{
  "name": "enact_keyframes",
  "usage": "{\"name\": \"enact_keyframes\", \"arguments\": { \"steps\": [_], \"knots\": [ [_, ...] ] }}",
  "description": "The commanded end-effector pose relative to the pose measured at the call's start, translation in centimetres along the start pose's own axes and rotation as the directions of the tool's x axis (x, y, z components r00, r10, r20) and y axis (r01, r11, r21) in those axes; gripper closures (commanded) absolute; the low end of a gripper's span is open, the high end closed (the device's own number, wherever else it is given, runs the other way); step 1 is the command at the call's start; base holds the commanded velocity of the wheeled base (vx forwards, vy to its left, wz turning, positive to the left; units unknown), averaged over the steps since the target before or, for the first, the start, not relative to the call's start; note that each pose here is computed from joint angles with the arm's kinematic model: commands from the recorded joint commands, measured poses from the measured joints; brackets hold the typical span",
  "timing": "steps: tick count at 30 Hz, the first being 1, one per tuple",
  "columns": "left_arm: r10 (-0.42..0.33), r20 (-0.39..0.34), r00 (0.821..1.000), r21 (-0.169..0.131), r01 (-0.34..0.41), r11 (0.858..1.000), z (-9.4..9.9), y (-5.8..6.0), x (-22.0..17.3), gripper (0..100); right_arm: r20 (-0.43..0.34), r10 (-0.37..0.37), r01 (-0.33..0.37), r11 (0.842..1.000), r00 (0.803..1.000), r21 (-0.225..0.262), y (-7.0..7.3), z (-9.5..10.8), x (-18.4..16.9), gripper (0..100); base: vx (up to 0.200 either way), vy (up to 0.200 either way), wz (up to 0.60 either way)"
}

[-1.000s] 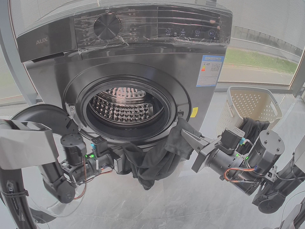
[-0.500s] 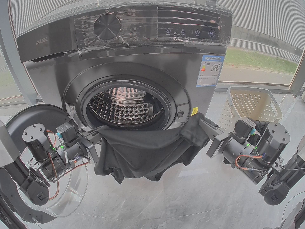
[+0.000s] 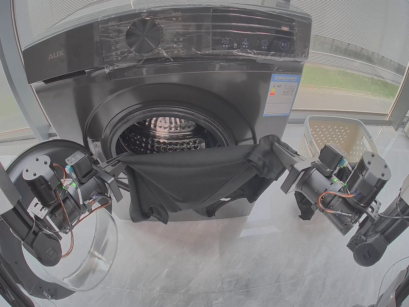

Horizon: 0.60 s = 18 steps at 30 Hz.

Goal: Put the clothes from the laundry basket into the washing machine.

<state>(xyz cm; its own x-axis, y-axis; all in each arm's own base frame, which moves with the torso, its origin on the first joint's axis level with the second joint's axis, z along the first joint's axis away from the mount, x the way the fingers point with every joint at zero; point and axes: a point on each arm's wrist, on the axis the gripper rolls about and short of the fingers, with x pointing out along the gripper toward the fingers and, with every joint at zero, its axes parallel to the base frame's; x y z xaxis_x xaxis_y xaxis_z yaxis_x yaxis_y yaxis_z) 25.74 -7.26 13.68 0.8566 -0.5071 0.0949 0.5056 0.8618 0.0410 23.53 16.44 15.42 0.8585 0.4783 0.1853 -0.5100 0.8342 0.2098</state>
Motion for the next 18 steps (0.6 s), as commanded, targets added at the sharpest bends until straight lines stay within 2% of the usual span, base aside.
{"name": "enact_keyframes", "arguments": {
  "steps": [1, 8, 13, 18],
  "knots": [
    [0.002, -0.007, 1.000, 0.002, -0.002, 1.000, -0.1, 0.1, -0.3, 100, 0.020, 0.006, -0.006, 1.000, 1.000, 0.001, 0.2, 0.3, 0.4, 100, 0.000, 0.000, 0.00],
    [-0.002, -0.017, 1.000, 0.003, 0.003, 1.000, -0.3, -0.1, -0.7, 100, 0.051, 0.036, -0.037, 0.999, 0.998, 0.010, 1.1, 0.9, 0.7, 100, 0.000, 0.000, 0.00],
    [-0.010, 0.005, 1.000, 0.008, 0.010, 1.000, 0.4, -0.4, -1.0, 100, 0.084, 0.041, -0.042, 0.999, 0.996, 0.012, 1.3, 1.6, 1.1, 100, 0.000, 0.000, 0.00],
    [-0.012, -0.009, 1.000, 0.003, 0.012, 1.000, 0.2, -0.4, -1.4, 100, 0.090, 0.051, -0.052, 0.999, 0.995, 0.015, 1.6, 1.7, 1.2, 100, 0.000, 0.000, 0.00]
  ]
}}
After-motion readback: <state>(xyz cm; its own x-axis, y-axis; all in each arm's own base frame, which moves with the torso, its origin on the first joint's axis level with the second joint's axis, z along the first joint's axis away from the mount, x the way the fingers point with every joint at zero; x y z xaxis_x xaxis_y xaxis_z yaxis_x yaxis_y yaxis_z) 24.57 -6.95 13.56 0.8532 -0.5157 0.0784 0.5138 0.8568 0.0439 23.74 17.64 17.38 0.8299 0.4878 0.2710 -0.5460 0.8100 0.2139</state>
